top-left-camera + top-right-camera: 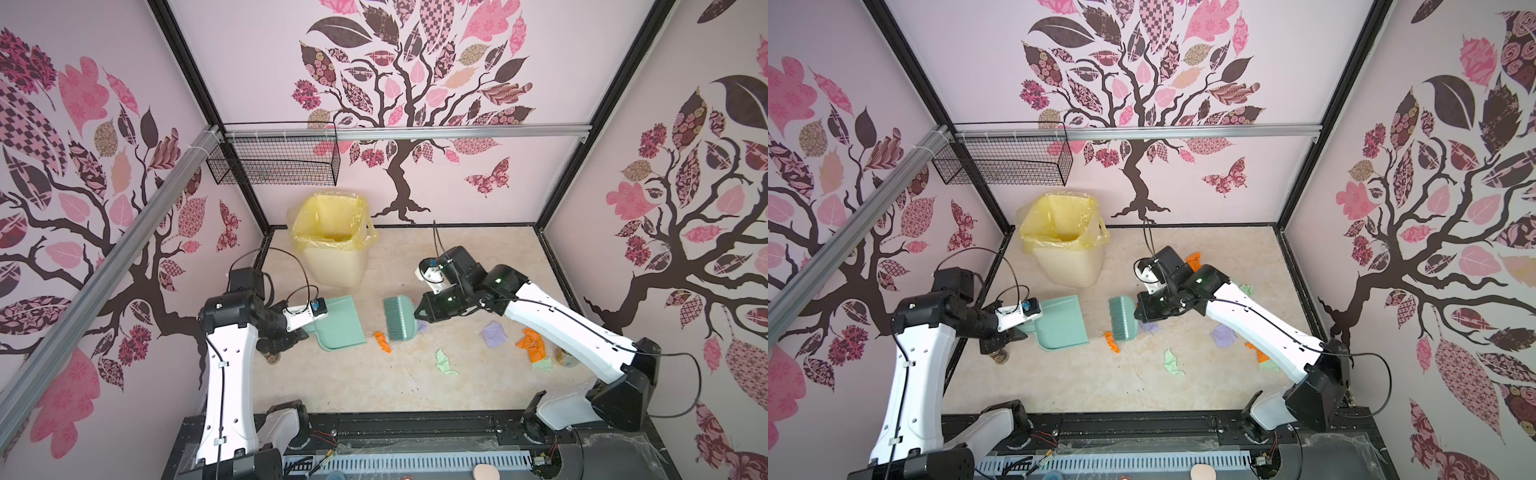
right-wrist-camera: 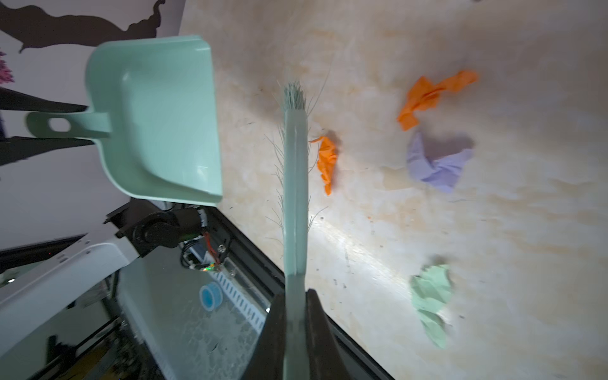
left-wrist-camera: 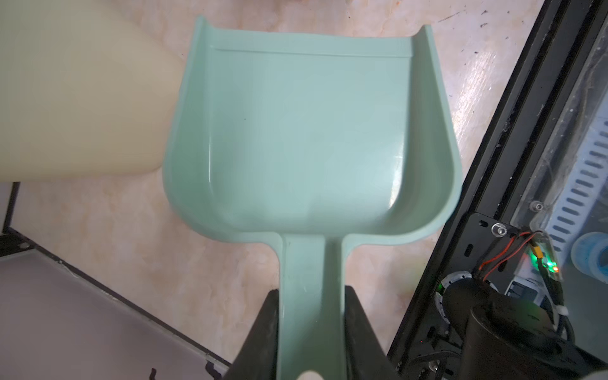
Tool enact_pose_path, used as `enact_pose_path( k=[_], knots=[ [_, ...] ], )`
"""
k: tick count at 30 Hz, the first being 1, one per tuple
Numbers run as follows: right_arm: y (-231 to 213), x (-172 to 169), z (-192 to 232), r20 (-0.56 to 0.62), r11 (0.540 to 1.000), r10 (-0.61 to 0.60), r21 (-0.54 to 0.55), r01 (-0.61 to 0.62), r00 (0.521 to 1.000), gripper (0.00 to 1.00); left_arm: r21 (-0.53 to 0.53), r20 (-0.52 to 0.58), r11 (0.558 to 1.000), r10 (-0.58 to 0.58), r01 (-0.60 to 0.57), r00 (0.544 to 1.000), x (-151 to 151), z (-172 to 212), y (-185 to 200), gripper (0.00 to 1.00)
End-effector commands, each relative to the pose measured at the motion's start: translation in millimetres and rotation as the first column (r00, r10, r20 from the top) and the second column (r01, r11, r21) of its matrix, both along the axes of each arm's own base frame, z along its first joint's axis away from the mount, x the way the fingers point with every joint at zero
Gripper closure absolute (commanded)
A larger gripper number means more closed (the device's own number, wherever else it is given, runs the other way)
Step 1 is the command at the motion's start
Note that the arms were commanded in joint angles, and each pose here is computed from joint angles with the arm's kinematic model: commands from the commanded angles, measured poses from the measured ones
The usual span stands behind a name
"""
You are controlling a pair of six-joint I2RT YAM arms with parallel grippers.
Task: Sweep away the paper scraps from the table
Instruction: 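Lower the empty dustpan to the table while the right brings the broom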
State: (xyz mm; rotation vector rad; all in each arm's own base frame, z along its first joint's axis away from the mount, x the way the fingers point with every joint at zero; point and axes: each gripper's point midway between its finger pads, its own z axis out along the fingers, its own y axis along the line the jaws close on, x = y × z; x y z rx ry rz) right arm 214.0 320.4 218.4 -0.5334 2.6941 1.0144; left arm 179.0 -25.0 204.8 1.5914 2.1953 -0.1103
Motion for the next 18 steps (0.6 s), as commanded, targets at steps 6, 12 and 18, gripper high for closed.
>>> enact_pose_path(
  k=[6, 12, 18],
  knots=[
    [59, 10, -27, -0.152, 0.980, 0.027, 0.201, 0.004, 0.988, 1.00, -0.053, -0.029, 0.999, 0.009, -0.011, 1.000, -10, -31, -9, 1.00],
    [64, 13, -66, -0.200, 0.990, 0.036, 0.140, -0.008, 0.979, 1.00, -0.085, -0.046, 0.996, 0.028, -0.032, 0.999, -8, -60, -12, 1.00],
    [36, 19, -110, -0.213, 0.999, 0.000, -0.032, -0.007, 0.977, 1.00, -0.121, -0.091, 0.990, 0.055, -0.066, 0.994, -6, -72, -15, 1.00]
  ],
)
